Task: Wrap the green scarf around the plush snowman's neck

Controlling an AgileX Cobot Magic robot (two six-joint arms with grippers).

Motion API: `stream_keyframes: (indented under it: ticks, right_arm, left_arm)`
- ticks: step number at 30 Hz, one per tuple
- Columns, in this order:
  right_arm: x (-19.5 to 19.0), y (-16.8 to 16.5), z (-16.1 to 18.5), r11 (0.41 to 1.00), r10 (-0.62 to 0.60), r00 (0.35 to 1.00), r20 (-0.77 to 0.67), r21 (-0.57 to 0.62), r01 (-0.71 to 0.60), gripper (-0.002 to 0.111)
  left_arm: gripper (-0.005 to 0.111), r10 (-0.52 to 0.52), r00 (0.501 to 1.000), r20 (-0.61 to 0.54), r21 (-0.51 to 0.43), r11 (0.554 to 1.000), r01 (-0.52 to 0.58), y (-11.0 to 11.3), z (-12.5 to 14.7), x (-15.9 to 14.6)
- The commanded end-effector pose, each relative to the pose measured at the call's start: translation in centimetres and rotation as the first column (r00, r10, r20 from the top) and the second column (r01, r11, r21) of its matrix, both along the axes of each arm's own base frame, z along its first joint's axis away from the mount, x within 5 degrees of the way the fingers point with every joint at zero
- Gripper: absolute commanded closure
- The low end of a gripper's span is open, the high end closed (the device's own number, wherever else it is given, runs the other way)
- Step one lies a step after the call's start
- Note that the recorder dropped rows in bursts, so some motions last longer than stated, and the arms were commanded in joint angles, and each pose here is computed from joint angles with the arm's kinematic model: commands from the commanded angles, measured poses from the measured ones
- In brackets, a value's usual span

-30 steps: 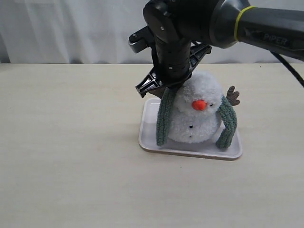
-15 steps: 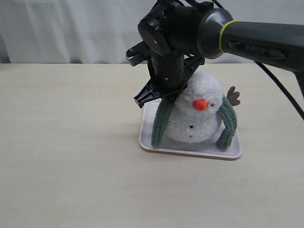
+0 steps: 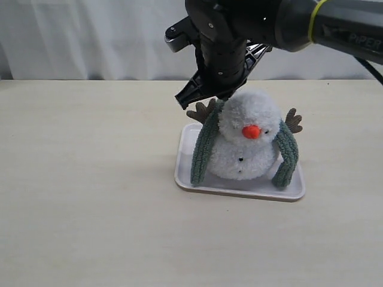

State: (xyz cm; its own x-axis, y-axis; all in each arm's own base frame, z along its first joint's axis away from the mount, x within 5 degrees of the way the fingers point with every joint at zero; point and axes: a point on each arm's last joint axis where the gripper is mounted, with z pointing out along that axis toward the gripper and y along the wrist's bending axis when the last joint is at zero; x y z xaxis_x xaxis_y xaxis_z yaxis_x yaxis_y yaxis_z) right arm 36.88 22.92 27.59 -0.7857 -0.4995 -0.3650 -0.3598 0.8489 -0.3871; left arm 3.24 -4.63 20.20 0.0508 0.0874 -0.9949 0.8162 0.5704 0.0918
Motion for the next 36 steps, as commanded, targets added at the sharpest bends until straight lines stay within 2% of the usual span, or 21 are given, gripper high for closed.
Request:
stream_keyframes:
  ticks: [1,9,15,21,25,28,31,32,33,36]
  right_arm:
    - [1.1,-0.1,-1.3,0.999,-0.029,0.999,0.034,-0.031,0.030,0.104]
    - [2.0,0.7,-5.0,0.998,-0.020,0.999,-0.025,-0.060,0.019,0.104]
    - [2.0,0.7,-5.7,0.997,-0.029,0.998,-0.047,-0.079,0.025,0.104]
    - [1.7,0.5,-3.9,0.998,-0.026,1.000,-0.013,-0.053,0.025,0.104]
    - [0.8,0.3,-1.3,0.999,-0.034,0.999,0.003,0.021,0.033,0.103]
    - [-0.1,0.3,0.3,0.997,0.006,1.000,-0.013,0.073,-0.005,0.095]
    - [-1.9,0.6,2.6,0.978,0.062,0.996,-0.071,0.203,-0.046,0.075]
    - [-2.2,0.7,2.9,0.973,0.070,0.993,-0.091,0.227,-0.047,0.071]
    - [-3.3,0.9,3.2,0.959,0.093,0.981,-0.170,0.280,-0.042,0.064]
    - [-4.1,1.6,2.8,0.932,0.111,0.960,-0.255,0.362,-0.011,0.058]
  left_arm:
    - [0.107,-0.002,1.000,0.007,-0.034,0.999,0.002,0.0,0.2,0.0]
    - [0.107,-0.002,1.000,0.007,-0.034,0.999,0.002,0.0,0.2,0.0]
    - [0.107,-0.002,1.000,0.007,-0.034,0.999,0.002,0.0,0.2,0.0]
    - [0.107,-0.002,1.000,0.007,-0.034,0.999,0.002,0.0,0.2,0.0]
    - [0.107,-0.002,1.000,0.007,-0.034,0.999,0.002,0.0,0.2,0.0]
    - [0.107,-0.002,1.000,0.007,-0.034,0.999,0.002,0.0,0.2,0.0]
    - [0.107,-0.002,1.000,0.007,-0.034,0.999,0.002,0.0,0.2,0.0]
    - [0.107,-0.002,1.000,0.007,-0.034,0.999,0.002,0.0,0.2,0.0]
    - [0.107,-0.002,1.000,0.007,-0.034,0.999,0.002,0.0,0.2,0.0]
    - [0.107,-0.002,1.000,0.007,-0.034,0.999,0.002,0.0,0.2,0.0]
